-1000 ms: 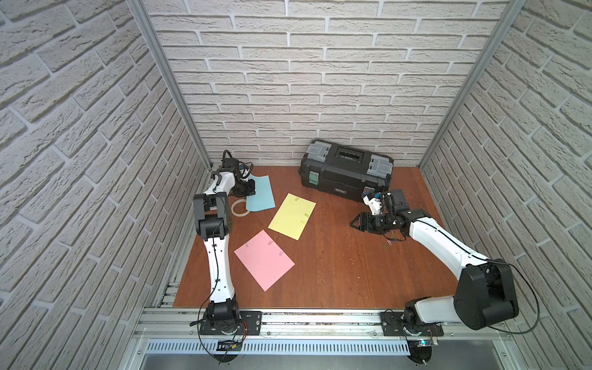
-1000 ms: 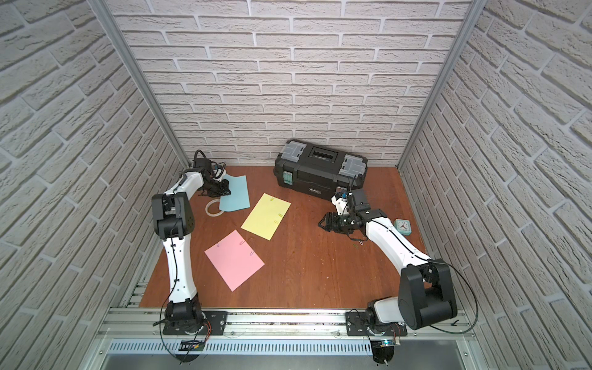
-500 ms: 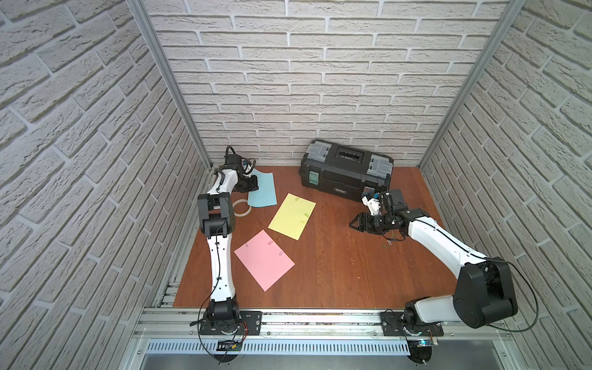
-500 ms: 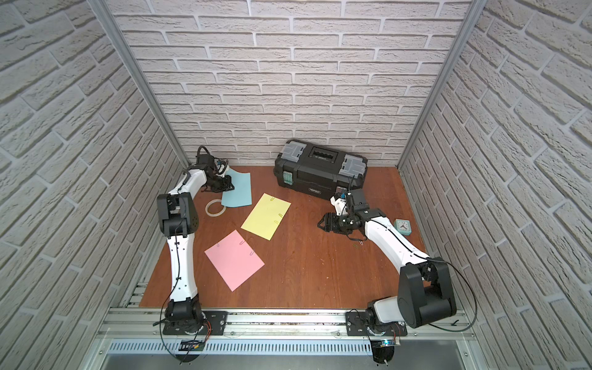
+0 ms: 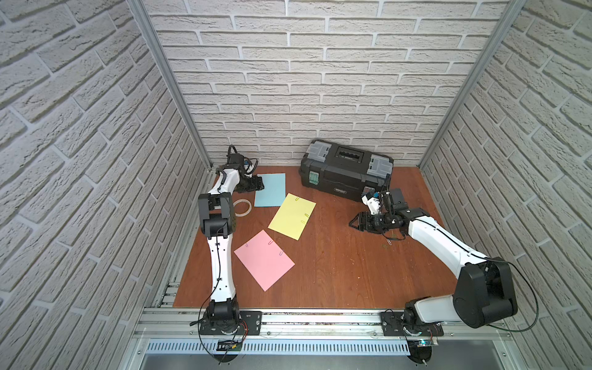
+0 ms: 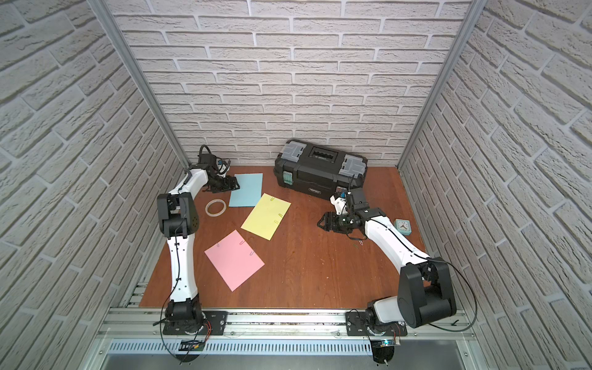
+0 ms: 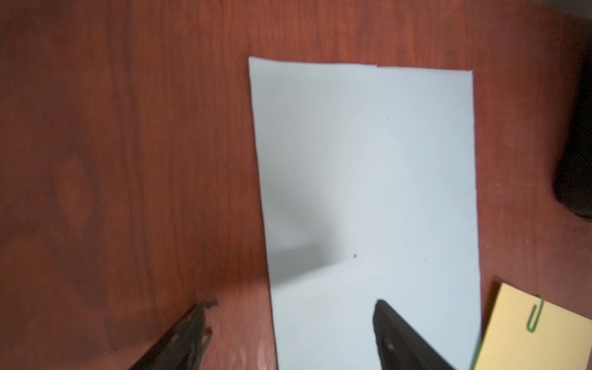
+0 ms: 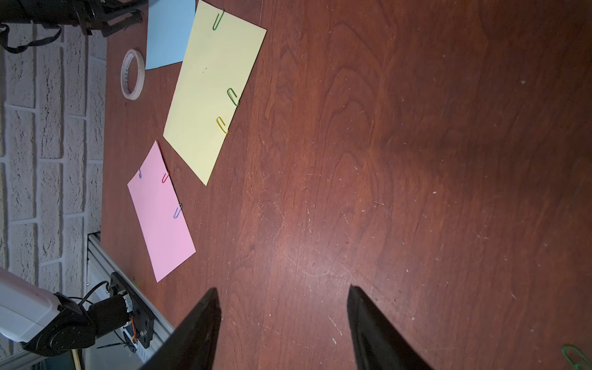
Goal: Unclip the paperclips from the documents
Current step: Place the document at the center of the board.
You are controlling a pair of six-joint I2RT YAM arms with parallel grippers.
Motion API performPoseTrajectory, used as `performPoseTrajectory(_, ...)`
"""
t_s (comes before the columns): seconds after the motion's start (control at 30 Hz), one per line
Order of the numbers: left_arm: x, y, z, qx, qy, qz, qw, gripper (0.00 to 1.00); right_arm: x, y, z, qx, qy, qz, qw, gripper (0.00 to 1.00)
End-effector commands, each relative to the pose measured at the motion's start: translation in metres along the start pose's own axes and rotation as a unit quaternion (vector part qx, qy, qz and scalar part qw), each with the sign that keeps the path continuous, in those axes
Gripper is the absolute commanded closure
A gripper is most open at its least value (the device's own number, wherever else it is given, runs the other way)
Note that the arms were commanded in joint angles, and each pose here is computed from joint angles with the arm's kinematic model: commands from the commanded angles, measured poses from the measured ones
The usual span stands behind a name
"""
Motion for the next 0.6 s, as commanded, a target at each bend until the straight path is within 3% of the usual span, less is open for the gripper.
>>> performPoseTrajectory(0.0,0.011,-0.033,-0.001,0.021,-0.001,-0.046,0.999,0.16,0.004,0.005,0.009,0.017,-0.014,-0.002,1.0,0.35)
performPoseTrajectory(0.1,0.006,-0.05,-0.019,0.01,0.006,-0.068,0.998,0.16,0.003,0.01,0.011,0.02,-0.023,0.001,1.0,0.35)
performPoseTrajectory(0.23,-0.023,-0.059,-0.062,-0.003,0.04,-0.062,0.997,0.18,0.004,0.014,0.015,0.024,-0.032,-0.005,0.999,0.33)
performPoseTrajectory(0.57,-0.122,-0.032,-0.143,-0.014,0.111,0.009,0.994,0.2,0.007,0.013,0.017,0.026,-0.053,-0.012,0.998,0.26)
Point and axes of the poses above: each gripper's point midway between its finger pads, its own y axis out along the fingers, its own z axis along the line the jaws close on, x = y × z, the point moved 3 cm from there along -y, back along the fingers, and after that the axes turned 6 degrees about -y, right-handed, at the moved point
